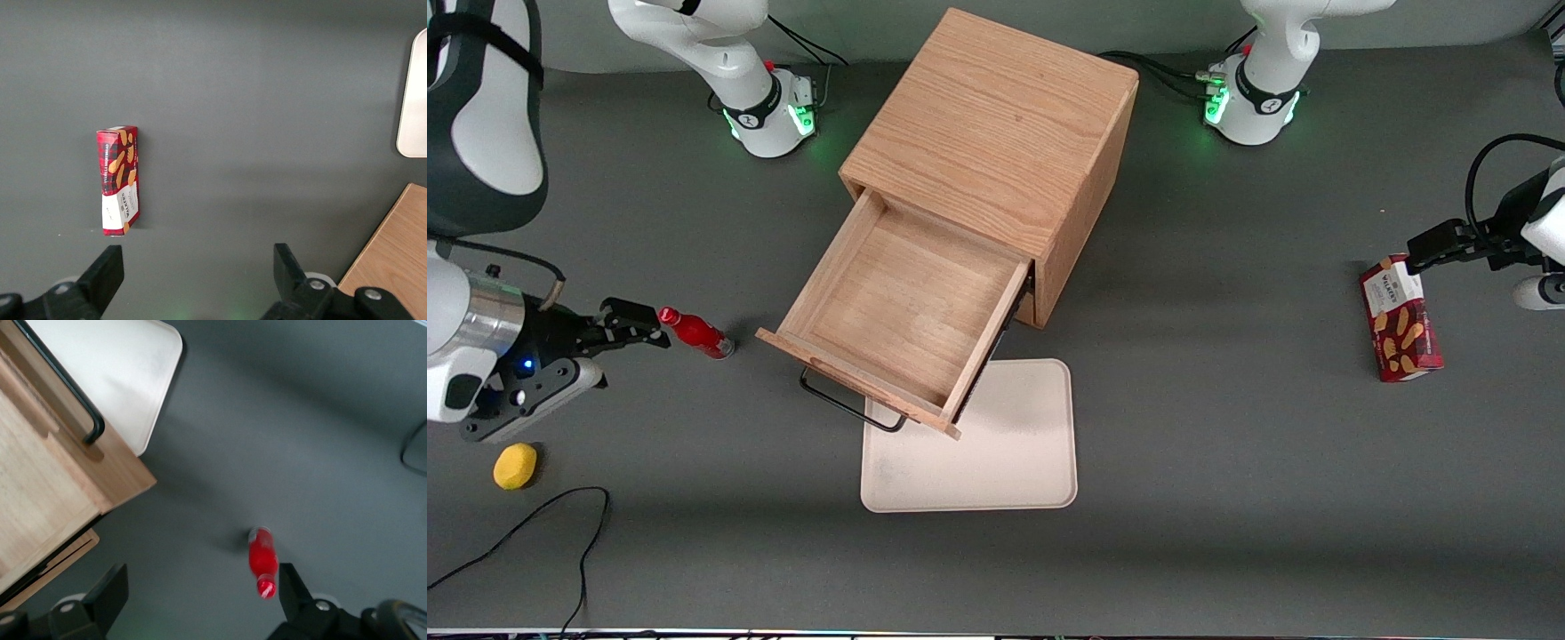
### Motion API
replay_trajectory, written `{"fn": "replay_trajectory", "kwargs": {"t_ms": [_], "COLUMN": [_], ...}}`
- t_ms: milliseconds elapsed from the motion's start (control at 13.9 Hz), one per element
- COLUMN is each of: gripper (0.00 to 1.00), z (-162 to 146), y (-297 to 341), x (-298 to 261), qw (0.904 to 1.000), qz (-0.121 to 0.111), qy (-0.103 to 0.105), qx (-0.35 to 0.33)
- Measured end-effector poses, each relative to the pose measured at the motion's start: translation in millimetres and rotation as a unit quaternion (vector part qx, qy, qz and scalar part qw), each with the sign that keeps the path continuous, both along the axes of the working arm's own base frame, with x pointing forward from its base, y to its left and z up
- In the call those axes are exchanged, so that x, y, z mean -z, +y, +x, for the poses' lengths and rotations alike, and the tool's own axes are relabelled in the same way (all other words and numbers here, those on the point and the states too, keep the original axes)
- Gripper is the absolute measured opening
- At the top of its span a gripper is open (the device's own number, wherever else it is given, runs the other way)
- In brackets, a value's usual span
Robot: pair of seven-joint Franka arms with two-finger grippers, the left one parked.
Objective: Open upper drawer
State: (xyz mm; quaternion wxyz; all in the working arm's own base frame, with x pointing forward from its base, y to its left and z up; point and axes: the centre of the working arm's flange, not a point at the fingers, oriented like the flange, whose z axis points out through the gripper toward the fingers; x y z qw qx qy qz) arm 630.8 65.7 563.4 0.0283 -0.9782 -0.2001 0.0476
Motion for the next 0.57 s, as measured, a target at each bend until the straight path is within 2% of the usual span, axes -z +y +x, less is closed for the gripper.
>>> {"fn": "replay_trajectory", "kwargs": {"t_ms": [359,574], "gripper": [1.00,1.00], "z": [-63,-92], "y": [-21,-49], "x": [-23,-26], "qw": [0.9997,0.9969], "qz": [-0.001,-0.002], "qy": [0.008,0.015], "qx": [0.023,0.078]}}
